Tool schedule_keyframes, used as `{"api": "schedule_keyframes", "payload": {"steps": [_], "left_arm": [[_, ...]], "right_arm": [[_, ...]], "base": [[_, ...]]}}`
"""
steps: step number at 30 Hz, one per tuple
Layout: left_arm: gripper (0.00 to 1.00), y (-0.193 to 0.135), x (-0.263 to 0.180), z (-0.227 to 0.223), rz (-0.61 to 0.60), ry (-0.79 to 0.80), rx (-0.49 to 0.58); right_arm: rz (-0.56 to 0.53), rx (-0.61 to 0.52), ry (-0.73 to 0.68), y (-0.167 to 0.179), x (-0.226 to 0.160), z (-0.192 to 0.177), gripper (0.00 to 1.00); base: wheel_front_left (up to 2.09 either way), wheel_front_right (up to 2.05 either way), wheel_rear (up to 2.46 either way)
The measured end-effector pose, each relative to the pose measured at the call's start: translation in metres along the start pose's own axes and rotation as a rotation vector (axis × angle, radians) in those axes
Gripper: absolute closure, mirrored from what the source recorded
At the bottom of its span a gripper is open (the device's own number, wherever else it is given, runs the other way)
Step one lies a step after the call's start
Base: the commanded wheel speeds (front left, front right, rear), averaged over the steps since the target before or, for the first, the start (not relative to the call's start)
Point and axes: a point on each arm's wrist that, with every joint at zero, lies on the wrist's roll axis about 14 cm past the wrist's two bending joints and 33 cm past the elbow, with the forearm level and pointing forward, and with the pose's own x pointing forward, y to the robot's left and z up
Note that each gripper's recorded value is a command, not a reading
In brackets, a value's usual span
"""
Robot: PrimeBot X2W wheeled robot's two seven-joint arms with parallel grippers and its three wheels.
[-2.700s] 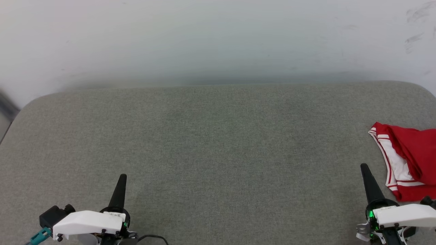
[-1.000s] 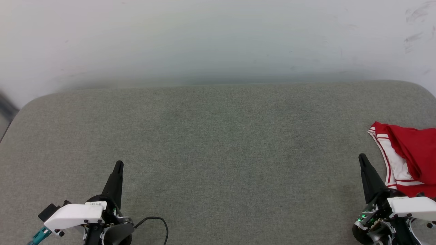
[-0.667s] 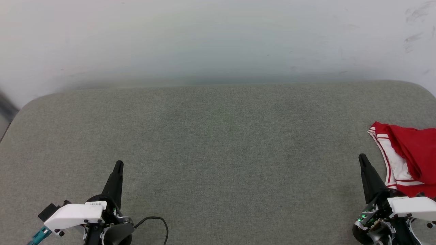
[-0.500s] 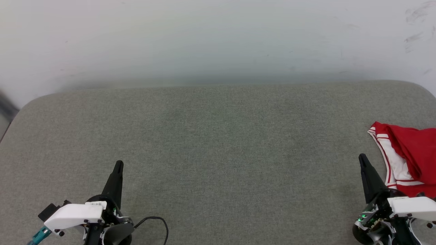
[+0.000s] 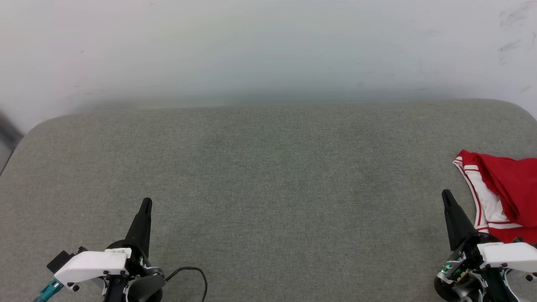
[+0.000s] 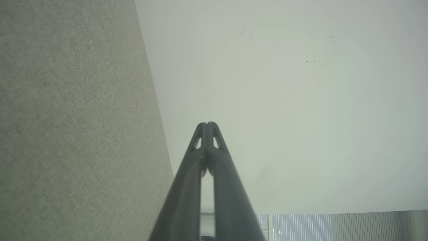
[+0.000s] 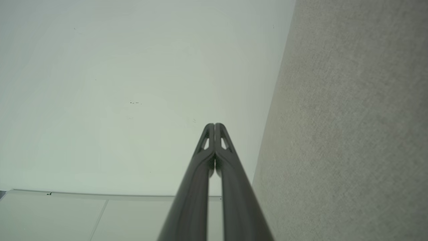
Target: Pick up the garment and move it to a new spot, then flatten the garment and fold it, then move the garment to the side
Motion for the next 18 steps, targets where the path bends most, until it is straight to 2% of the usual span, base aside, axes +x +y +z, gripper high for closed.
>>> {"api": "schedule_keyframes", "payload": {"steps": [18], "left_arm": [[1.00,0.0000,0.0000,-0.0001,0.000,0.000,0.000]], "right_arm": [[0.000,0.000,-0.001,0.0000,0.0000,0.0001,1.00]], "base": [[0.00,0.00,0.00]]}}
